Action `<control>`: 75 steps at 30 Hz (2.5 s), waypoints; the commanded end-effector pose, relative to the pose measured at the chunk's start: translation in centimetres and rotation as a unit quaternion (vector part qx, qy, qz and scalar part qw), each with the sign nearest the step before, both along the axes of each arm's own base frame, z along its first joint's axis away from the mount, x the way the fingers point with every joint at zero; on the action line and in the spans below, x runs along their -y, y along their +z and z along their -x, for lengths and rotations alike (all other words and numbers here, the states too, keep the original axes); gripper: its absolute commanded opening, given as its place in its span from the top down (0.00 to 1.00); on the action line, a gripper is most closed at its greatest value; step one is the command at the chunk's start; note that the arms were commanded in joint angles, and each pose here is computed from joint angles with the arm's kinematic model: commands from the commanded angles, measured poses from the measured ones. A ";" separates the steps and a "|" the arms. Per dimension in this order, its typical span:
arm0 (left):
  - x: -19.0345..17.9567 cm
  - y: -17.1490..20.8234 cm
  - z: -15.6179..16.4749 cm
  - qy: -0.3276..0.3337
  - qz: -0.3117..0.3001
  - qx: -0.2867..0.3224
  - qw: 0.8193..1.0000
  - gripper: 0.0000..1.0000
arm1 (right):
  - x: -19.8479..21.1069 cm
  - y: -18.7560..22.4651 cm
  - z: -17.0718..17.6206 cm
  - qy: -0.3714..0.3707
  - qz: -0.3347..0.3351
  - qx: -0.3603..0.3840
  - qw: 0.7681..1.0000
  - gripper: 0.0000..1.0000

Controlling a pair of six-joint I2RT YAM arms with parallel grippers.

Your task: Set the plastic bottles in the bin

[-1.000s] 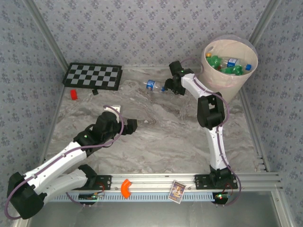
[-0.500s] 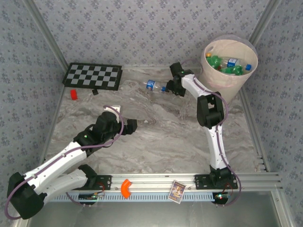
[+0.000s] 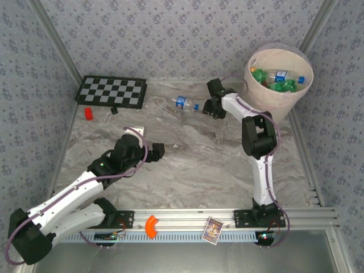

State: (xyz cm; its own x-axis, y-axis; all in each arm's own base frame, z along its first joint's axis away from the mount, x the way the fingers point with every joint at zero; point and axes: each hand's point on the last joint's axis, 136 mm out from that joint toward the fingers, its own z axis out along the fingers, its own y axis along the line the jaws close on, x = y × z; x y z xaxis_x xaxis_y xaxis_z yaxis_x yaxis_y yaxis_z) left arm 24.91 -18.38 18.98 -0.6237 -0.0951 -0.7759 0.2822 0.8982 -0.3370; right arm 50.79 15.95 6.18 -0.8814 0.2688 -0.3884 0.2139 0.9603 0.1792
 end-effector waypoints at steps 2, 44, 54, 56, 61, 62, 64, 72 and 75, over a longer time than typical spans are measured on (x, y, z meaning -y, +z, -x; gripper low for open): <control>0.3 0.7 0.0 -0.004 0.018 0.003 1.000 0.00 | -0.6 6.3 0.4 0.014 0.005 0.073 0.997 0.43; -0.1 6.3 1.6 -0.035 0.067 0.071 0.995 0.00 | 12.9 35.1 11.9 -0.114 -0.079 0.414 0.900 0.49; -0.2 6.4 2.0 -0.037 0.074 0.070 0.994 0.00 | 19.2 35.3 7.6 -0.247 -0.145 0.448 0.847 0.49; -0.3 6.6 2.0 -0.036 0.072 0.071 0.994 0.00 | 20.1 35.1 6.5 -0.266 -0.157 0.449 0.838 0.49; -0.5 6.6 2.1 -0.035 0.069 0.072 0.994 0.00 | 22.2 34.7 4.2 -0.309 -0.180 0.450 0.818 0.47; -0.6 6.6 2.1 -0.032 0.068 0.072 0.995 0.00 | 22.7 34.5 3.7 -0.318 -0.190 0.450 0.813 0.46; -0.7 6.5 2.1 -0.031 0.067 0.072 0.995 0.00 | 23.4 34.1 2.8 -0.334 -0.213 0.449 0.801 0.46; -0.9 6.5 2.2 -0.028 0.065 0.074 0.995 0.00 | 23.7 33.1 -0.5 -0.365 -0.281 0.436 0.773 0.47; -1.0 6.5 2.2 -0.027 0.064 0.074 0.995 0.00 | 23.8 32.4 -1.7 -0.379 -0.300 0.423 0.767 0.46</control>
